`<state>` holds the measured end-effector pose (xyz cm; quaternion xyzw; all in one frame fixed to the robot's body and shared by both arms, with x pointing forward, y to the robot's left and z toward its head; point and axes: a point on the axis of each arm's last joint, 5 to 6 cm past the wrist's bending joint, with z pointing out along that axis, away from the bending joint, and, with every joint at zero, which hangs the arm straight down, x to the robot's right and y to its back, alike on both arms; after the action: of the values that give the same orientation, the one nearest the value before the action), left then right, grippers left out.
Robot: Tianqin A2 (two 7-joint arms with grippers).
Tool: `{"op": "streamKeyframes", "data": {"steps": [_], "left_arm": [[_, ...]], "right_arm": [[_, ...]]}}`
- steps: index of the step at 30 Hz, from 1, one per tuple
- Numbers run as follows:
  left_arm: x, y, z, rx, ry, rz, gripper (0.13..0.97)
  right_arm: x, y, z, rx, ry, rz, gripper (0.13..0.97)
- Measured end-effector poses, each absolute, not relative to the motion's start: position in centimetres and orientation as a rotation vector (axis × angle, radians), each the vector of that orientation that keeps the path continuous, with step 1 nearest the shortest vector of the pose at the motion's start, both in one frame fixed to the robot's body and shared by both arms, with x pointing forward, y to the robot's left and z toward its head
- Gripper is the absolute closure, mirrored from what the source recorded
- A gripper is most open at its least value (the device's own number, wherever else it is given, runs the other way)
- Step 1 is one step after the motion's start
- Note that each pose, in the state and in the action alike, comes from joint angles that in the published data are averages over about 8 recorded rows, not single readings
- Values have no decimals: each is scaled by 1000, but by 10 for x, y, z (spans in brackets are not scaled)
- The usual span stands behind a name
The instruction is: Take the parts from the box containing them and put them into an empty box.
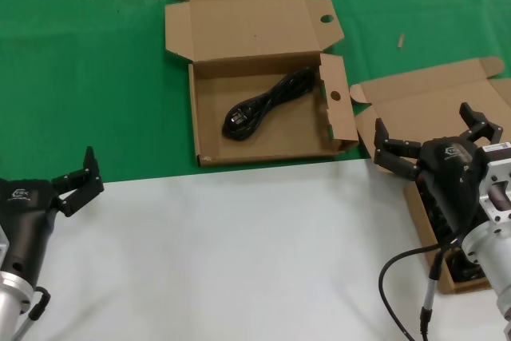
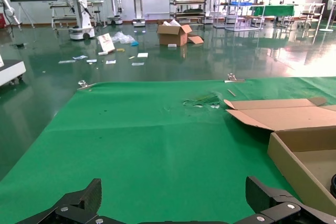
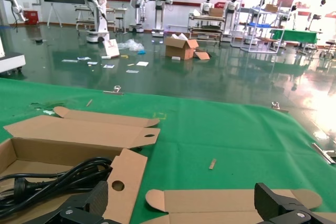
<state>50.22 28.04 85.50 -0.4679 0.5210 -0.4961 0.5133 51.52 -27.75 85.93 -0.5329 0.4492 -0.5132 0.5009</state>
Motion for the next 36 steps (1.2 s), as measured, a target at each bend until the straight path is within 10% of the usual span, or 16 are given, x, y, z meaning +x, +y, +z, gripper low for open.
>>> {"op": "streamKeyframes", "data": {"steps": [36], "left_arm": [[502, 280, 855, -1125, 1253, -1193, 132]], "right_arm": [[515, -278, 859, -1288, 1086, -1241, 130]]}}
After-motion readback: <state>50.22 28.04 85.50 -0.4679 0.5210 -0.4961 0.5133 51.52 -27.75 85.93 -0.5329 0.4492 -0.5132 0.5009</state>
